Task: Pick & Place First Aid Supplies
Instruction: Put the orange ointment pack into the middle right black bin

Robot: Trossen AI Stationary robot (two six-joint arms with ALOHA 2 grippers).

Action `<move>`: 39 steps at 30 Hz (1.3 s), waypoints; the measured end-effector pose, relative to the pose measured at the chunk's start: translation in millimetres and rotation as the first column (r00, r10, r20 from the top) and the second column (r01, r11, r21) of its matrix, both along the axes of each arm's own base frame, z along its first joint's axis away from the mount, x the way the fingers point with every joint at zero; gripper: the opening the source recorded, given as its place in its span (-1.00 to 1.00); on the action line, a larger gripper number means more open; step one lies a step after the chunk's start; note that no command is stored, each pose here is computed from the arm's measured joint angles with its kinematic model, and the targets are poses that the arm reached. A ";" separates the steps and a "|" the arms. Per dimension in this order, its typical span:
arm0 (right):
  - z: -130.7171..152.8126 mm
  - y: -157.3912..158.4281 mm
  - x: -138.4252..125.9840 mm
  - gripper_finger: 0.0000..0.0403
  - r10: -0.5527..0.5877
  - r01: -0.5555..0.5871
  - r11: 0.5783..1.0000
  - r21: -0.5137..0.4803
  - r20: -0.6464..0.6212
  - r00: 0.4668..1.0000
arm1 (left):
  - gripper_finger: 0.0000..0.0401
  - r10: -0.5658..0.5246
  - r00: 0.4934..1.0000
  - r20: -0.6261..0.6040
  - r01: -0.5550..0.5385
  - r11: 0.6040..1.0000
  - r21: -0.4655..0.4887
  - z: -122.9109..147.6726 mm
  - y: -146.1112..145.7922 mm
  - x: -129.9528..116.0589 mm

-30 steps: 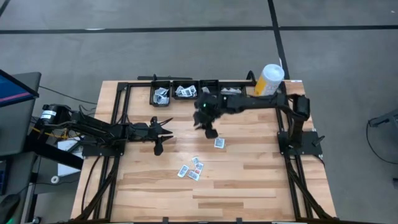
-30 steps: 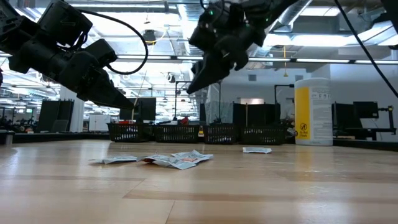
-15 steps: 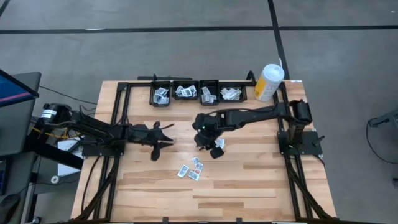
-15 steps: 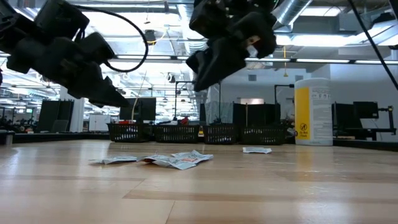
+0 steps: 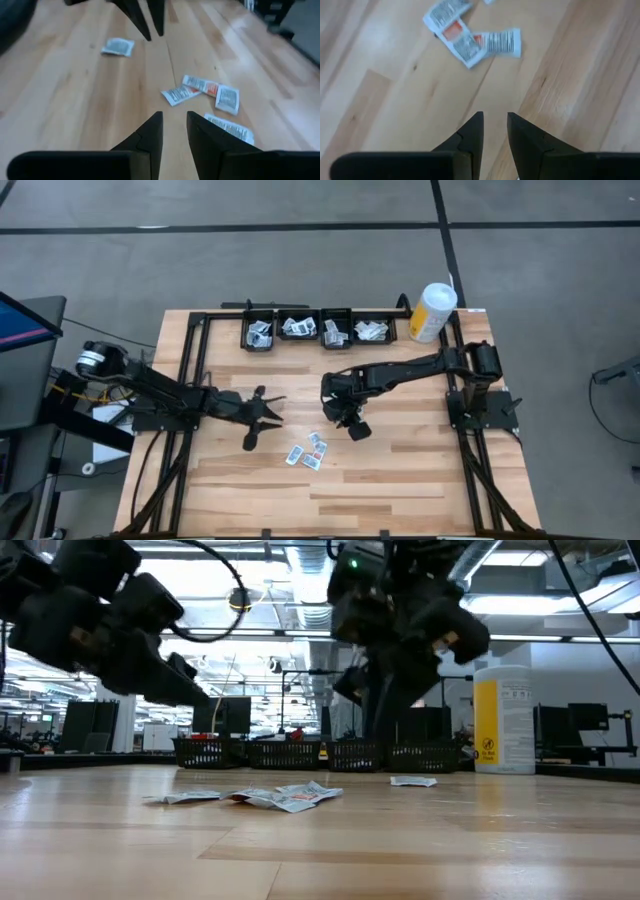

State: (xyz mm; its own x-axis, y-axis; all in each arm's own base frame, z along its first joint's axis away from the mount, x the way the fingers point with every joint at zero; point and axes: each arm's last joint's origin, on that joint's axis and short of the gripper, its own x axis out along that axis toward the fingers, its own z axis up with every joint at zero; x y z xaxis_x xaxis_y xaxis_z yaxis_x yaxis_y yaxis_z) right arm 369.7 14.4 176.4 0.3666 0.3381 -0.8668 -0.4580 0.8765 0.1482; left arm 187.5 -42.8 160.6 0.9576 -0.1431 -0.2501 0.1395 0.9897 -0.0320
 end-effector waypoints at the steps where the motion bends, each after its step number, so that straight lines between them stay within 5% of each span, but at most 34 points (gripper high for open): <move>1: -4.7 0.0 -1.8 -0.60 -0.006 0.006 1.000 0.002 -0.002 1.000 | -0.56 -0.008 1.000 -0.018 0.009 1.000 0.017 -1.5 -2.2 4.9; 8: -23.9 0.6 -6.9 -0.60 -0.060 0.059 0.998 0.030 0.035 0.998 | -0.56 -0.094 0.984 -0.154 0.120 0.979 0.166 -22.1 -17.9 40.7; 14: -25.4 6.8 -8.1 -0.60 -0.045 0.044 0.999 0.030 0.033 0.998 | -0.56 -0.172 0.968 -0.184 0.205 0.962 0.181 -27.8 -24.4 61.9; 29: -24.4 9.8 -6.5 -0.60 -0.037 0.035 0.999 0.032 0.052 0.998 | -0.55 -0.281 0.943 -0.176 0.298 0.951 0.078 -25.5 -30.6 62.9; 39: -24.4 19.7 -7.3 -0.60 -0.009 0.008 0.999 0.032 0.052 0.999 | -0.33 -0.376 0.914 -0.155 0.400 0.900 0.174 -22.4 -55.6 57.4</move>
